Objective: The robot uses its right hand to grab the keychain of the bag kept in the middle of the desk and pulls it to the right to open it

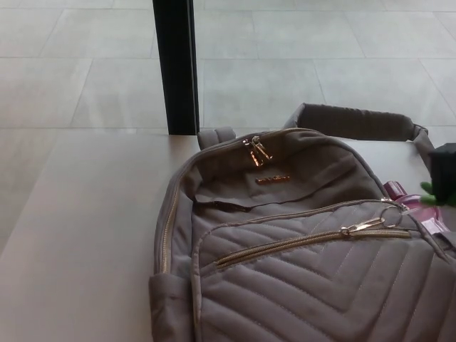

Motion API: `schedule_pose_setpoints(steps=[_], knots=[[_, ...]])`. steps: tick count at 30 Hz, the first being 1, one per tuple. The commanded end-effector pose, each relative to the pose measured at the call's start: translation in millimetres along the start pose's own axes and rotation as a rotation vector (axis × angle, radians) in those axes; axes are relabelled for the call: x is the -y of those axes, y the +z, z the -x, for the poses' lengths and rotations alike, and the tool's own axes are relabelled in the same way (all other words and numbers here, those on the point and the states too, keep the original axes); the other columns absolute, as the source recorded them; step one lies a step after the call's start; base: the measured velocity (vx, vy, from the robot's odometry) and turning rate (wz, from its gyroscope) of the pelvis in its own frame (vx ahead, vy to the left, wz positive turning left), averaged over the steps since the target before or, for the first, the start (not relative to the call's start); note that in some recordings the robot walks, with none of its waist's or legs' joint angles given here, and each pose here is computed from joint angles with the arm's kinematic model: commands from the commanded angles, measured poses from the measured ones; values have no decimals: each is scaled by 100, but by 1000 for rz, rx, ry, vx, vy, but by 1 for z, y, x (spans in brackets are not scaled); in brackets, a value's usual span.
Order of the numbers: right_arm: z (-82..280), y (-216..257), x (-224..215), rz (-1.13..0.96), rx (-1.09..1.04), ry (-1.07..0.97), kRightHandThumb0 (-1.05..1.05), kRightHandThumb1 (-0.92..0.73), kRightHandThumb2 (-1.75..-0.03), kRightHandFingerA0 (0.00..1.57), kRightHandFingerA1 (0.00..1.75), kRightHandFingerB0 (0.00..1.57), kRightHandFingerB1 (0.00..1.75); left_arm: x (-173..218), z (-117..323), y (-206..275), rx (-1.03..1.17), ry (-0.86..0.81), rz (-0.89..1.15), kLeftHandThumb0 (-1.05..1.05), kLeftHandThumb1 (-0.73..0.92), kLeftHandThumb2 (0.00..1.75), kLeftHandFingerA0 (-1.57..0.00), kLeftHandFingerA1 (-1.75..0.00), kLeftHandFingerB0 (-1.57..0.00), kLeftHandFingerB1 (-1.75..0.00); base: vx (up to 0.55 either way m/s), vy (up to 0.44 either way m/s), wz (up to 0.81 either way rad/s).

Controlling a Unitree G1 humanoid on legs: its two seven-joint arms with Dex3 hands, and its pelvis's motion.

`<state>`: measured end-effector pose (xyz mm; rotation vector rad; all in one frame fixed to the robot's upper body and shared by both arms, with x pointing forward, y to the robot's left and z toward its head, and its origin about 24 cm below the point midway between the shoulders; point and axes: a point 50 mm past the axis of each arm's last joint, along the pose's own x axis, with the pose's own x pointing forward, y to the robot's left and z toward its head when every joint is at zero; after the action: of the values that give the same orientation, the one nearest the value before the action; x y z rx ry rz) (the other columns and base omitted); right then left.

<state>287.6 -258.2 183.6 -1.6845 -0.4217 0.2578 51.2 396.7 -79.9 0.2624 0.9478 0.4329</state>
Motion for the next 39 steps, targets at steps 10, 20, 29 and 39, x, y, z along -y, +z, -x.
schedule_pose_setpoints(steps=[10, 20, 29, 39], knots=[[42, -38, -13, 38, -142, 48, -16, -43, -100, 90, 175, 71, 150, -4, 2, -2, -18, 10, -14, -84, 92, 78, -54, -51, -51, -44, 0, 0, 0], [56, -49, -28, 38, -204, 74, -20, -43, -102, 89, 175, 69, 152, -5, 2, -2, -15, 9, -5, -85, 92, 77, -54, -52, -52, -44, 0, 0, 0], [55, -35, -31, 66, -148, 188, -69, -55, -86, 73, 77, 7, 40, -5, 3, -5, -30, 14, -29, -87, 92, 76, -55, -50, -52, -43, 0, 0, 0], [64, -32, -37, 73, -242, 347, -105, -58, -104, 0, 12, 0, 4, -5, 5, -11, -41, 1, -43, -88, 92, 77, -52, -48, -49, -43, 0, 0, 0]])
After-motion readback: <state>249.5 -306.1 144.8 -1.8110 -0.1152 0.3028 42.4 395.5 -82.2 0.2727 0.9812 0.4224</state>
